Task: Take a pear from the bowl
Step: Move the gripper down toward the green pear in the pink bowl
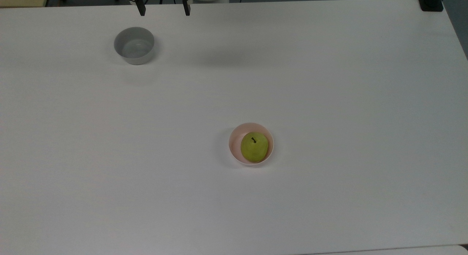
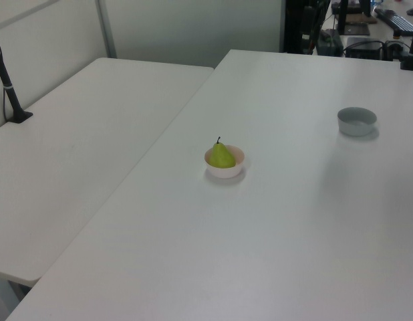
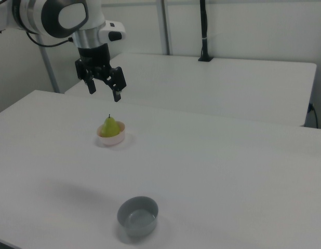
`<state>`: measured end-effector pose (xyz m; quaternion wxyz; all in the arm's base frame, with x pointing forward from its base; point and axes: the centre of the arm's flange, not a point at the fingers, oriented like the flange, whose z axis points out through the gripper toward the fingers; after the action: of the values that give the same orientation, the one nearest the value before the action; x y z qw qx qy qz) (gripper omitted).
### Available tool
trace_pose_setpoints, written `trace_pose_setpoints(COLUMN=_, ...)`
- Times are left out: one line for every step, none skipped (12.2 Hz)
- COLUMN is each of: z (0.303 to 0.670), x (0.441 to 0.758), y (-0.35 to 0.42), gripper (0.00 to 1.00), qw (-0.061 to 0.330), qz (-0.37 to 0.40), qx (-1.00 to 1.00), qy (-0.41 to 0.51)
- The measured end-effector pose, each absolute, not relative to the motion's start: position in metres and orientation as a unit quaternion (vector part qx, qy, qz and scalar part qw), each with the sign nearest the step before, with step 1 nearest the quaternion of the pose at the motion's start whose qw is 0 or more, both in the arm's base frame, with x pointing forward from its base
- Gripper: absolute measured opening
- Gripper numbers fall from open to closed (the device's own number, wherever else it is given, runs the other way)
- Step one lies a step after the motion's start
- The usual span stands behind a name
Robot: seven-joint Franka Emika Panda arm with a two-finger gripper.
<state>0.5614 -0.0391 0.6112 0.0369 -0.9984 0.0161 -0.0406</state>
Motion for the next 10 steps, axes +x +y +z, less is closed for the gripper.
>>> trace_pose_setpoints(z=0.6112, x=0.5614, y=-0.0389, gripper=1.00, qw=0.037, qz=-0.041, qx=-0.998, qy=0.016)
trace_pose_setpoints(z=0.6109, x=0.5614, y=-0.0385, gripper=1.00, qw=0.037, qz=-0.040, qx=-0.998, qy=0.016)
trace_pose_setpoints(z=0.6102, x=0.5615, y=-0.0377, gripper=1.00, qw=0.037, qz=-0.040, qx=-0.998, qy=0.015)
trace_pose_setpoints(z=0.6098, x=0.5616, y=-0.0372, gripper=1.00, qw=0.037, qz=-0.039, qx=-0.998, qy=0.014)
trace_pose_setpoints(z=0.6097, x=0.5616, y=-0.0370, gripper=1.00, qw=0.037, qz=-0.039, qx=-0.998, qy=0.014)
trace_pose_setpoints(z=0.6097, x=0.5616, y=-0.0370, gripper=1.00, qw=0.037, qz=-0.039, qx=-0.998, qy=0.014)
trace_pose_setpoints(z=0.6097, x=0.5616, y=-0.0370, gripper=1.00, qw=0.037, qz=-0.039, qx=-0.998, qy=0.014)
trace_pose_setpoints(z=0.6097, x=0.5616, y=-0.0370, gripper=1.00, qw=0.037, qz=-0.039, qx=-0.998, qy=0.014)
trace_pose_setpoints(z=0.6097, x=0.5616, y=-0.0371, gripper=1.00, qw=0.037, qz=-0.039, qx=-0.998, qy=0.012)
trace_pose_setpoints(z=0.6097, x=0.5616, y=-0.0373, gripper=1.00, qw=0.035, qz=-0.039, qx=-0.999, qy=-0.002)
